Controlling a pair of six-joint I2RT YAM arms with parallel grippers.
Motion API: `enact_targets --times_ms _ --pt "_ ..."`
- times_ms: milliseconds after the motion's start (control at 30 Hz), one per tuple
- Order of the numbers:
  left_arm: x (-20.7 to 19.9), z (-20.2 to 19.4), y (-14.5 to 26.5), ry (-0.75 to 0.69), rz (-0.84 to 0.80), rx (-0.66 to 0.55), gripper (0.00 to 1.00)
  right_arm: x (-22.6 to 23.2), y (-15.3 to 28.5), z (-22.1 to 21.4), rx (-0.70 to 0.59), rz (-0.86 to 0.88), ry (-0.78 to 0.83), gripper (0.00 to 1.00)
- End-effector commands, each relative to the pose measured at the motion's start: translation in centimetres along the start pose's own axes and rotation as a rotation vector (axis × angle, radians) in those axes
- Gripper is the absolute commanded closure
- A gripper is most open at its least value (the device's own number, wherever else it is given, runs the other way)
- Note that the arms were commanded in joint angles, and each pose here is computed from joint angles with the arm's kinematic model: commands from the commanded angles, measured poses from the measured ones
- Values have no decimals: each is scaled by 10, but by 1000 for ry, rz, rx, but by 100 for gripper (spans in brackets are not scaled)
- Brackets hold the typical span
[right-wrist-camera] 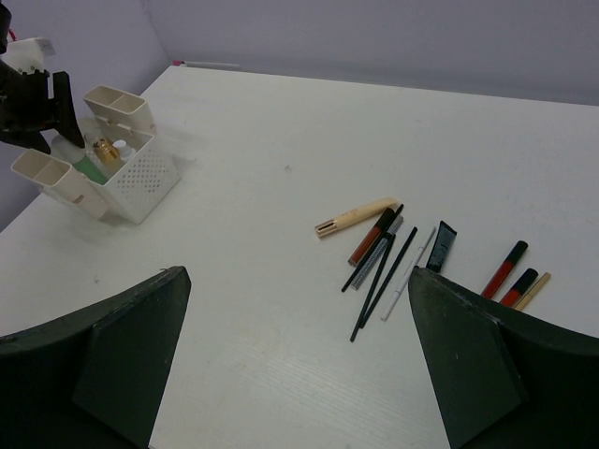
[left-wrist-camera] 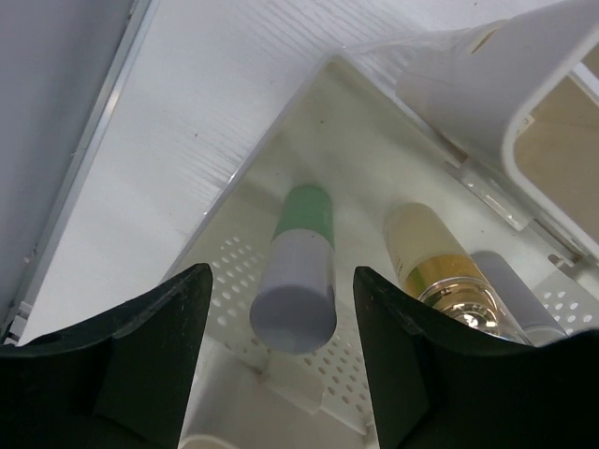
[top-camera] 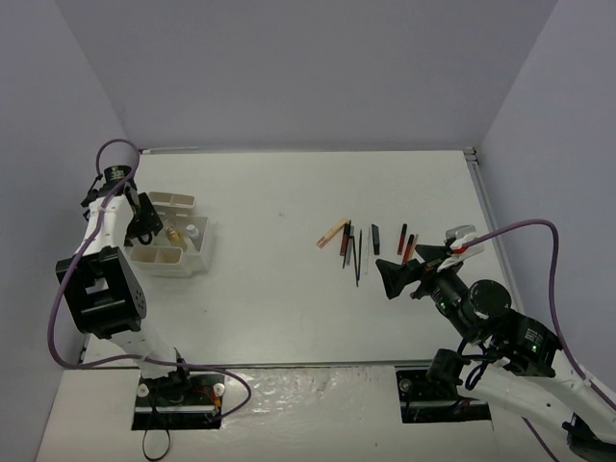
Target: Organize the makeup
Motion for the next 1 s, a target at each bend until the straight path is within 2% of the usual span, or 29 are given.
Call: enact_targets --times_ms 0,200,333,467,567,733,967 --pt "4 32 48 34 -7 -140 41 -2 -4 10 -39 -22 -12 0" --pt "1 42 82 50 -55 -188 38 -1 -8 11 -29 -36 -16 0" --pt "-8 55 129 66 -163 -265 34 0 -18 8 11 -78 -39 0" --pt "-26 50 179 34 -304 -315 28 1 -36 -3 88 -157 -35 0" --pt "-53 27 214 -69 -422 -324 22 3 -50 -13 144 -210 -31 1" --pt "-96 -30 238 -234 -606 -258 13 12 -92 -41 284 -267 -33 2" --pt "-129 -100 232 -398 -788 -158 3 19 -164 -78 415 -295 -124 7"
Point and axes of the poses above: each gripper's point midway between its finger pads, its own y axis back along the fingers, its own x axis along the line the jaws close on, z = x × y, the point moved 3 cm from there along y, back along the fingers, and after that the axes turned 15 degrees about y, right-handed, at the moved point
